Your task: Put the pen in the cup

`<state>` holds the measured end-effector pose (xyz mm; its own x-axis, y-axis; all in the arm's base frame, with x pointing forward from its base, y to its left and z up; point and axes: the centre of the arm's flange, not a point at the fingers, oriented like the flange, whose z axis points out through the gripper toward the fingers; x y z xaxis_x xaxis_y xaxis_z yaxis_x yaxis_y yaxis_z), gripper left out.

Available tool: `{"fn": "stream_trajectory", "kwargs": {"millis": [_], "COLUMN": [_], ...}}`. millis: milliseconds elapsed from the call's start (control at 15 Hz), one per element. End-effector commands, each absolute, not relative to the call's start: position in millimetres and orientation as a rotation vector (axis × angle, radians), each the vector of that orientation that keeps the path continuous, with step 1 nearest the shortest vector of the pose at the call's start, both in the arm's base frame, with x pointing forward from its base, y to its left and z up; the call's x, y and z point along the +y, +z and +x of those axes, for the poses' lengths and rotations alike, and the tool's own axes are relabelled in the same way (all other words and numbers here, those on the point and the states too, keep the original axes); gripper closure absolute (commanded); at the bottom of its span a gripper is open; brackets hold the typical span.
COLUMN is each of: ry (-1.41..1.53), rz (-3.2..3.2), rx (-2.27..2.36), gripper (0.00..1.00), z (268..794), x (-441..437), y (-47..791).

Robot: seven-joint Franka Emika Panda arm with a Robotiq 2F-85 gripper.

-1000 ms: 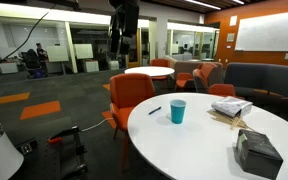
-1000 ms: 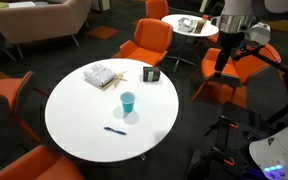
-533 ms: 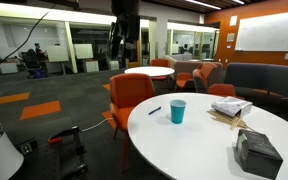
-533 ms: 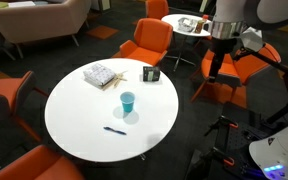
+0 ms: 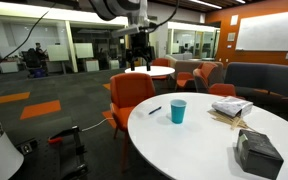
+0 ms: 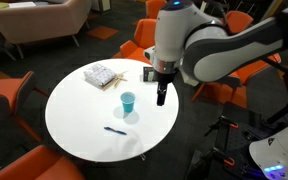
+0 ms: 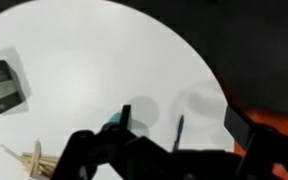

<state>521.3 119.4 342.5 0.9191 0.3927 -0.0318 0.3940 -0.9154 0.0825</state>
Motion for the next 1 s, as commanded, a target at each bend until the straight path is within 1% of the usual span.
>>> {"fn": "stream_trajectory", "kwargs": {"millis": [0, 200, 400, 467, 533, 600, 867, 933], "ry": [-0.033, -0.113, -0.172, -0.181, -0.186, -0.200, -0.277, -0.301], "rz": [3.008, 3.015, 3.019, 3.030, 3.034, 3.042, 3.039, 3.030], "rx": [0.717, 0.781, 0.835, 0.817, 0.791, 0.777, 0.680, 0.664], "gripper": [0.00, 0.00, 0.00, 0.03, 0.04, 0.01, 0.00, 0.04], "z": [587.6, 620.1, 642.0, 647.3, 652.5, 656.3, 666.2, 669.5], "x": [138.5, 152.3, 170.8, 179.3, 187.7, 193.3, 210.3, 212.7], "y": [300.5, 255.5, 214.9, 203.8, 193.6, 183.3, 149.6, 141.9]}}
